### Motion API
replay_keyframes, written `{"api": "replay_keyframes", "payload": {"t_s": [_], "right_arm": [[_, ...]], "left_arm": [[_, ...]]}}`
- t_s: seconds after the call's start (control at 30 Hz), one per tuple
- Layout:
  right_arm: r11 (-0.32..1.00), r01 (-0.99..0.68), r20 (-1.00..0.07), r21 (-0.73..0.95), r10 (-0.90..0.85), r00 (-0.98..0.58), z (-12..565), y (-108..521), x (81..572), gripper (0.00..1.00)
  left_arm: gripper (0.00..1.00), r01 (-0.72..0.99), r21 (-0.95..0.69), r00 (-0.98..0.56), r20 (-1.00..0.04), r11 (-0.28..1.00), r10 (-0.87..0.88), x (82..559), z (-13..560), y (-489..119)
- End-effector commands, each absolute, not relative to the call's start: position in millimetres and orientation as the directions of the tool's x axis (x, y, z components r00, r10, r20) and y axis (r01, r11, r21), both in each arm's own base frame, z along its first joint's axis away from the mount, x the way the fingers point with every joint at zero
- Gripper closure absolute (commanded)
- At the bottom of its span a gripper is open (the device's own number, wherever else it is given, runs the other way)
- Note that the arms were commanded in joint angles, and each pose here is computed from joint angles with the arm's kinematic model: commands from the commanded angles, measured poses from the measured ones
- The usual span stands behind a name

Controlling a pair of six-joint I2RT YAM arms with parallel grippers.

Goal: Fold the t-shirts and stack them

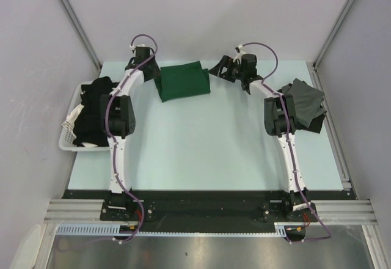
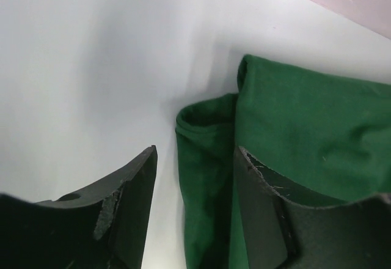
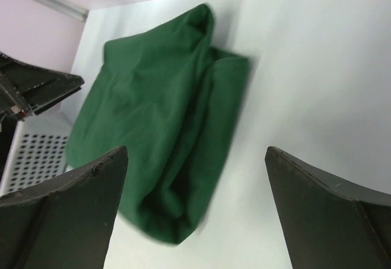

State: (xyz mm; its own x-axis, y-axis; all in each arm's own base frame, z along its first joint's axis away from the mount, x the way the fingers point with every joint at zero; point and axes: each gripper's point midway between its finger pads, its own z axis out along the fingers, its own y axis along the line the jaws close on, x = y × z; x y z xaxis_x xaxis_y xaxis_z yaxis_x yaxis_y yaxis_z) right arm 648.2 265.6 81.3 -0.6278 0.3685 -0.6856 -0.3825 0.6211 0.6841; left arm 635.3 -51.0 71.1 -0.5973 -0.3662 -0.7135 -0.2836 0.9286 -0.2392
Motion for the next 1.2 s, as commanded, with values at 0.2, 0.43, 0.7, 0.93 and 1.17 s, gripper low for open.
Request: {"api": "replay_keyframes", "payload": {"t_s": [0.2, 0.43, 0.7, 0.93, 1.17], "right_arm": [[0.565, -0.438, -0.685, 0.699, 0.353, -0.638, 153, 272, 596, 0.0], [0.585, -0.374, -0.631, 0.719, 0.326, -0.703, 131, 281, 577, 0.0], [0.642, -0.317, -0.61, 0.698, 0.302, -0.733, 114, 288, 576, 0.0], [0.654, -0.29, -0.585, 0.699, 0.29, -0.757, 95, 297, 570, 0.0], [0.668, -0.298, -0.596, 0.682, 0.272, -0.755, 86, 296, 571, 0.0]], "left_arm": [[0.43, -0.143, -0.297, -0.548, -0.771, 0.944, -0.325, 608, 158, -89], [0.44, -0.049, -0.343, -0.635, -0.714, 0.938, -0.295, 579, 166, -135], [0.44, 0.003, -0.303, -0.646, -0.728, 0.953, -0.23, 543, 179, -139], [0.44, 0.014, -0.267, -0.66, -0.727, 0.964, -0.191, 533, 178, -133], [0.44, 0.025, -0.28, -0.661, -0.725, 0.96, -0.194, 534, 178, -137]]}}
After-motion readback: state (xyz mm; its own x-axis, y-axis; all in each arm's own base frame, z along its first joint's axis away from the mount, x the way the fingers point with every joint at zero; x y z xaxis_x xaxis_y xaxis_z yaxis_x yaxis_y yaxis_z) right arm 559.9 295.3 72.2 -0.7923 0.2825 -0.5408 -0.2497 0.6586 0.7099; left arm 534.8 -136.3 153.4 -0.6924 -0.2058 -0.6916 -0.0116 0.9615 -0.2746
